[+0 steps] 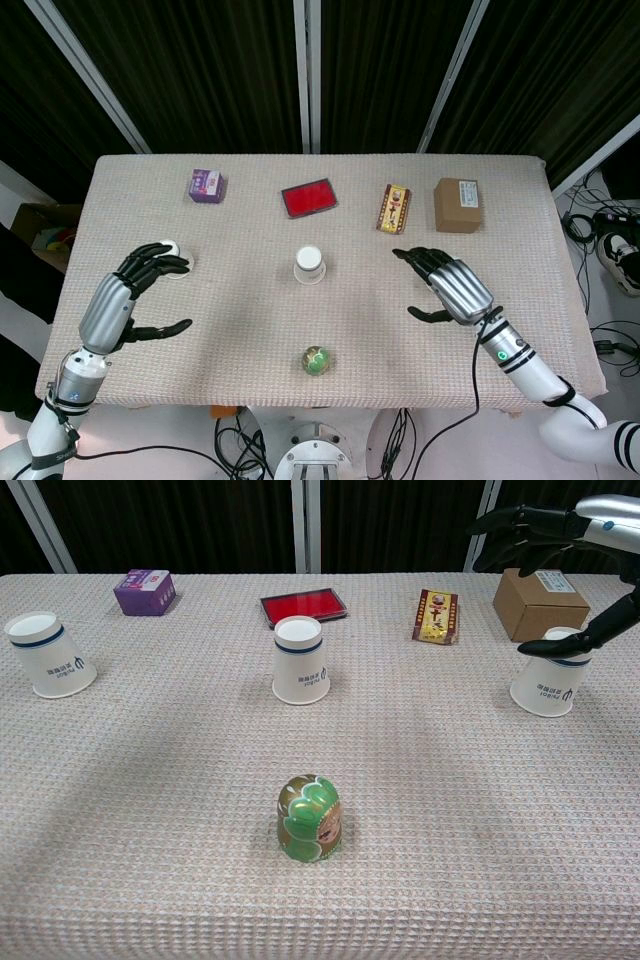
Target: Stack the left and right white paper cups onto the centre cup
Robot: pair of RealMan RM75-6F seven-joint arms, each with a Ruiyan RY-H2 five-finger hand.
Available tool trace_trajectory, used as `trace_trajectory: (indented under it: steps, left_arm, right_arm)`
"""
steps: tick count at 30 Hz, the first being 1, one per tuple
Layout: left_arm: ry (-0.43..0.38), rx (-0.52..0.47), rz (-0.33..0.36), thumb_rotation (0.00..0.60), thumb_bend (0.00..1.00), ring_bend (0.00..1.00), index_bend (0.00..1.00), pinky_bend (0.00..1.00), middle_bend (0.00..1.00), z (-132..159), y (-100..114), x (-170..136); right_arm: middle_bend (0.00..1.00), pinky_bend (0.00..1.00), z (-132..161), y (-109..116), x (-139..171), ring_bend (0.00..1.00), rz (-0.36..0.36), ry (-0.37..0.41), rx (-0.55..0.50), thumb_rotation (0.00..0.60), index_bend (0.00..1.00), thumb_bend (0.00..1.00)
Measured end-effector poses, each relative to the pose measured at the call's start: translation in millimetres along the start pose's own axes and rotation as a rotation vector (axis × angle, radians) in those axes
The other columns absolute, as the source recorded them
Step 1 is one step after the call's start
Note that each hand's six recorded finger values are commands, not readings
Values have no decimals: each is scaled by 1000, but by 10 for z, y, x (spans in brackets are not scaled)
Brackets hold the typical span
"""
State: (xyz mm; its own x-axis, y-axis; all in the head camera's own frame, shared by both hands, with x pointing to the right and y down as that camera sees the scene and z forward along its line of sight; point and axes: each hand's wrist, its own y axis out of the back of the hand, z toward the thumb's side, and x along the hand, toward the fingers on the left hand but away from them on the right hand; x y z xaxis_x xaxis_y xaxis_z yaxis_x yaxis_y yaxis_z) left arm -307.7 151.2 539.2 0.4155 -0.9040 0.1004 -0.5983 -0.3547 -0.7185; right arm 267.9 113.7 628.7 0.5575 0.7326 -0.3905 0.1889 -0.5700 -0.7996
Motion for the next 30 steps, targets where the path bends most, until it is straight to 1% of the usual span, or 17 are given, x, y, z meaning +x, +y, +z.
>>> trace_trajectory:
  steps: [4, 10, 13, 15, 17, 20, 22, 25, 26, 30]
  left_arm:
    - [-6, 1, -18, 600, 16, 172, 310, 170, 278, -7, -56, 45]
    - [23, 49, -21, 600, 16, 172, 320, 170, 278, -117, -52, 77]
    - [58, 116, -27, 600, 16, 172, 327, 170, 278, -237, -39, 101]
    - [93, 181, -40, 600, 16, 172, 334, 170, 278, -351, -37, 125]
    - [134, 248, -66, 600, 16, 172, 334, 170, 277, -483, -54, 156]
    - [193, 324, -117, 600, 16, 172, 326, 170, 270, -673, -101, 208]
    - [227, 351, -147, 600, 17, 172, 315, 171, 260, -778, -130, 240]
    - [291, 401, -202, 600, 26, 172, 270, 173, 233, -961, -174, 294]
    - [318, 420, -221, 600, 31, 172, 256, 174, 225, -1036, -182, 321]
    - [395, 454, -276, 600, 56, 172, 248, 180, 214, -1239, -232, 442]
  right_arm:
    - [216, 257, 11, -25, -20, 141, 4, 3, 15, 600, 96, 155]
    - [216, 258, -59, 23, 69, 141, -17, -21, 22, 600, 96, 154]
    - [216, 257, -139, 95, 180, 141, -42, -49, 30, 600, 96, 154]
    - [217, 258, -198, 157, 272, 141, -63, -70, 37, 600, 96, 154]
    - [219, 257, -273, 245, 400, 141, -90, -99, 48, 600, 98, 154]
    - [221, 258, -373, 379, 605, 141, -131, -143, 65, 600, 101, 155]
    - [222, 257, -429, 466, 749, 141, -158, -172, 75, 600, 102, 154]
    - [223, 257, -500, 579, 945, 141, -189, -211, 91, 600, 104, 154]
    - [223, 257, -519, 606, 995, 141, -194, -222, 95, 600, 104, 154]
    - [223, 257, -554, 652, 1139, 141, -204, -250, 104, 600, 103, 154]
